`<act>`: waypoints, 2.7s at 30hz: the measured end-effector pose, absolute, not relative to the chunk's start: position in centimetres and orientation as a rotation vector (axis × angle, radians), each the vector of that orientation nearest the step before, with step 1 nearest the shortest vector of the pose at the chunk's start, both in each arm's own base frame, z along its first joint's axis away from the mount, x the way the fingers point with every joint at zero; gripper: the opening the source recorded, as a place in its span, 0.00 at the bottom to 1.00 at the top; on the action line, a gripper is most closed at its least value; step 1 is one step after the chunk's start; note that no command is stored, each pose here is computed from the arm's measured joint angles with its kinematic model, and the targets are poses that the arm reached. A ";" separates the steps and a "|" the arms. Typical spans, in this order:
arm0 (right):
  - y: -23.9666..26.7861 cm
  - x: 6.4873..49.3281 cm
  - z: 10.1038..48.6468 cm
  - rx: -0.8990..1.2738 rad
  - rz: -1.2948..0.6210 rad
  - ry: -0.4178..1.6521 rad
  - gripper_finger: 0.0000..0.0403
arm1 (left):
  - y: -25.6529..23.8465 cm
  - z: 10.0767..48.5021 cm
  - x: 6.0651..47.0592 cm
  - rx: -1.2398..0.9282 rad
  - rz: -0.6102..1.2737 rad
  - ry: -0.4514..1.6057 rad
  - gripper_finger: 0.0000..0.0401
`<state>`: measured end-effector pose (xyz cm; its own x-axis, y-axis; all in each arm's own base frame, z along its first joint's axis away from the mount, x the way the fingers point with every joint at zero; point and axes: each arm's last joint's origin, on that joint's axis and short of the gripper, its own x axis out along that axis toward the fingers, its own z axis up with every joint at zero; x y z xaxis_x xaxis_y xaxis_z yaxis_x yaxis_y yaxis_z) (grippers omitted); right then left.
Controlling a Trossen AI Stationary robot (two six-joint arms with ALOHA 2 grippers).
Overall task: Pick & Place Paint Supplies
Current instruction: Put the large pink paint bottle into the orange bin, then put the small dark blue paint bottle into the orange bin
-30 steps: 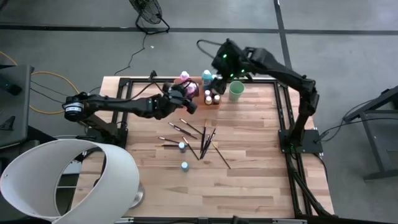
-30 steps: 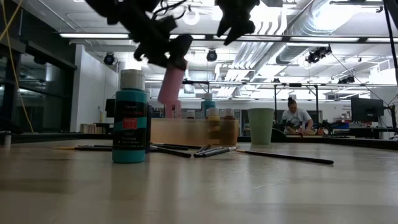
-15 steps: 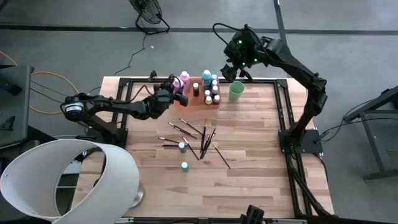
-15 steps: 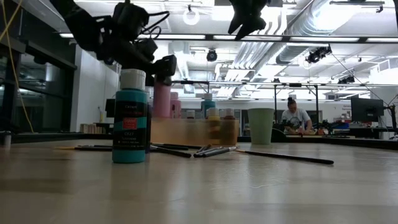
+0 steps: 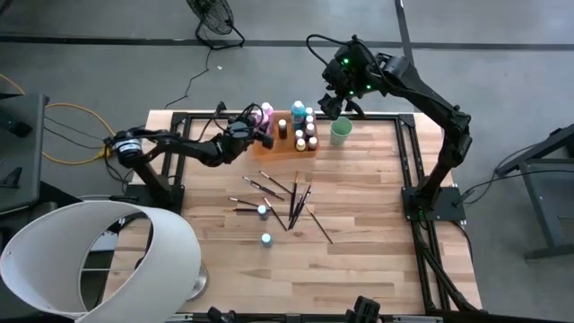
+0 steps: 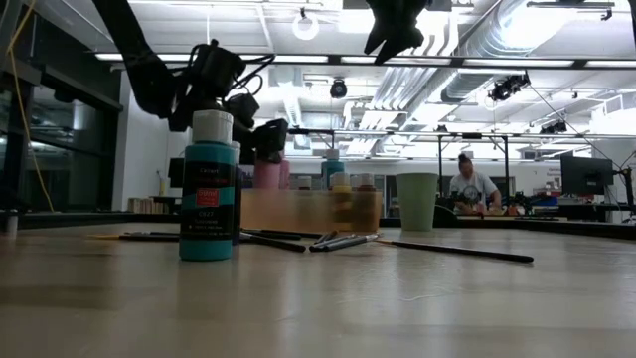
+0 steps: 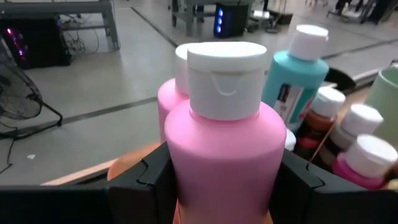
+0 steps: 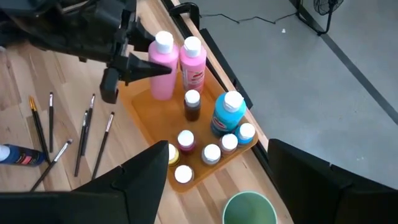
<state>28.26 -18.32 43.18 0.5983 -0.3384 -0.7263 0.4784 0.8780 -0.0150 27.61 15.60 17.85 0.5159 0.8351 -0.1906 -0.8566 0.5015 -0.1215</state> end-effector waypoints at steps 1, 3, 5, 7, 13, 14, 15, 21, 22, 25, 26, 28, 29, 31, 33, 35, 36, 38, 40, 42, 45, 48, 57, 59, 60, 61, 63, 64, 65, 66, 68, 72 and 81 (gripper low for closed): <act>-18.3 28.3 43.2 0.189 -0.477 0.799 0.66 | 15.7 17.7 27.7 -0.207 1.027 0.106 0.44; -18.3 28.2 43.2 0.190 -0.477 0.802 0.66 | 15.9 17.5 27.7 -0.203 1.043 0.107 0.44; -18.3 28.2 43.1 0.191 -0.477 0.805 0.66 | 15.9 17.3 27.7 -0.202 1.048 0.113 0.44; -18.3 28.2 43.1 0.191 -0.476 0.806 0.66 | 15.9 16.9 27.8 -0.201 1.049 0.127 0.44; -18.3 28.2 43.0 0.196 -0.472 0.814 0.66 | 16.0 16.2 28.0 -0.202 1.050 0.145 0.45; -18.3 28.2 43.1 0.196 -0.473 0.814 0.66 | 16.0 16.2 28.0 -0.204 1.051 0.144 0.45; -18.3 28.2 43.1 0.196 -0.472 0.814 0.66 | 16.0 16.2 28.0 -0.205 1.051 0.144 0.45; -18.2 28.2 43.1 0.207 -0.472 0.811 0.66 | 16.0 16.2 28.0 -0.197 1.046 0.150 0.52; -18.2 28.2 43.0 0.209 -0.470 0.810 0.66 | 16.0 16.2 28.0 -0.197 1.045 0.151 0.55; -18.2 28.2 43.0 0.215 -0.471 0.809 0.66 | 15.9 16.2 28.0 -0.197 1.043 0.156 0.64; -18.2 28.2 43.0 0.216 -0.472 0.810 0.66 | 15.9 16.2 28.0 -0.197 1.043 0.157 0.67; -18.2 28.2 43.0 0.219 -0.471 0.816 0.66 | 15.9 16.2 28.0 -0.197 1.041 0.157 0.71; -18.2 28.1 43.0 0.223 -0.472 0.819 0.66 | 15.9 16.3 27.9 -0.200 1.040 0.156 0.73; -18.1 28.1 42.9 0.233 -0.474 0.827 0.66 | 15.9 16.9 27.8 -0.201 1.039 0.140 0.75; -18.1 28.0 42.8 0.245 -0.476 0.839 0.66 | 15.6 17.5 27.8 -0.197 1.029 0.124 0.76; -18.0 27.9 42.7 0.252 -0.476 0.851 0.66 | 15.4 18.1 27.6 -0.183 1.019 0.128 0.77; -18.0 27.9 42.7 0.255 -0.476 0.859 0.66 | 15.2 18.6 27.5 -0.182 1.010 0.122 0.77; -17.8 27.8 42.6 0.266 -0.474 0.878 0.66 | 14.8 19.3 27.4 -0.180 0.993 0.117 0.77; -17.7 27.6 42.4 0.275 -0.473 0.899 0.66 | 14.1 19.8 27.3 -0.179 0.970 0.134 0.77; -17.6 27.3 42.4 0.282 -0.473 0.924 0.66 | 13.5 20.7 27.3 -0.181 0.932 0.126 0.77; -17.1 26.9 42.4 0.290 -0.465 0.954 0.66 | 12.3 21.7 27.4 -0.191 0.850 0.167 0.77; -16.7 26.3 42.6 0.289 -0.463 0.982 0.66 | 11.1 22.9 27.8 -0.189 0.749 0.246 0.77; -14.6 22.7 43.4 0.244 -0.459 0.901 0.66 | 7.7 26.4 27.7 -0.132 0.525 0.462 0.77; -14.0 21.8 43.1 0.236 -0.470 0.850 0.66 | 7.5 27.1 27.5 -0.126 0.553 0.460 0.77; -13.6 21.3 42.9 0.235 -0.476 0.818 0.66 | 7.5 27.2 27.3 -0.128 0.574 0.457 0.77; -13.4 20.8 42.6 0.236 -0.484 0.788 0.66 | 7.5 27.2 27.2 -0.125 0.593 0.460 0.77; -12.7 20.1 41.8 0.252 -0.489 0.745 0.66 | 7.6 27.1 27.2 -0.119 0.621 0.467 0.77; -12.4 19.8 41.2 0.264 -0.490 0.732 0.66 | 7.6 27.0 27.1 -0.115 0.628 0.478 0.77; -12.1 19.6 40.7 0.278 -0.489 0.727 0.66 | 7.6 27.0 27.1 -0.113 0.629 0.479 0.77; -11.8 19.3 40.2 0.290 -0.483 0.724 0.66 | 7.6 27.0 27.1 -0.111 0.629 0.478 0.77; -11.2 18.9 39.1 0.318 -0.466 0.734 0.66 | 7.6 27.0 27.1 -0.111 0.629 0.481 0.77; -10.3 18.5 37.5 0.333 -0.454 0.771 0.66 | 7.6 26.9 27.1 -0.123 0.632 0.484 0.77; -9.3 18.4 37.2 0.323 -0.417 0.774 0.66 | 6.6 25.8 26.8 -0.272 0.359 0.617 0.77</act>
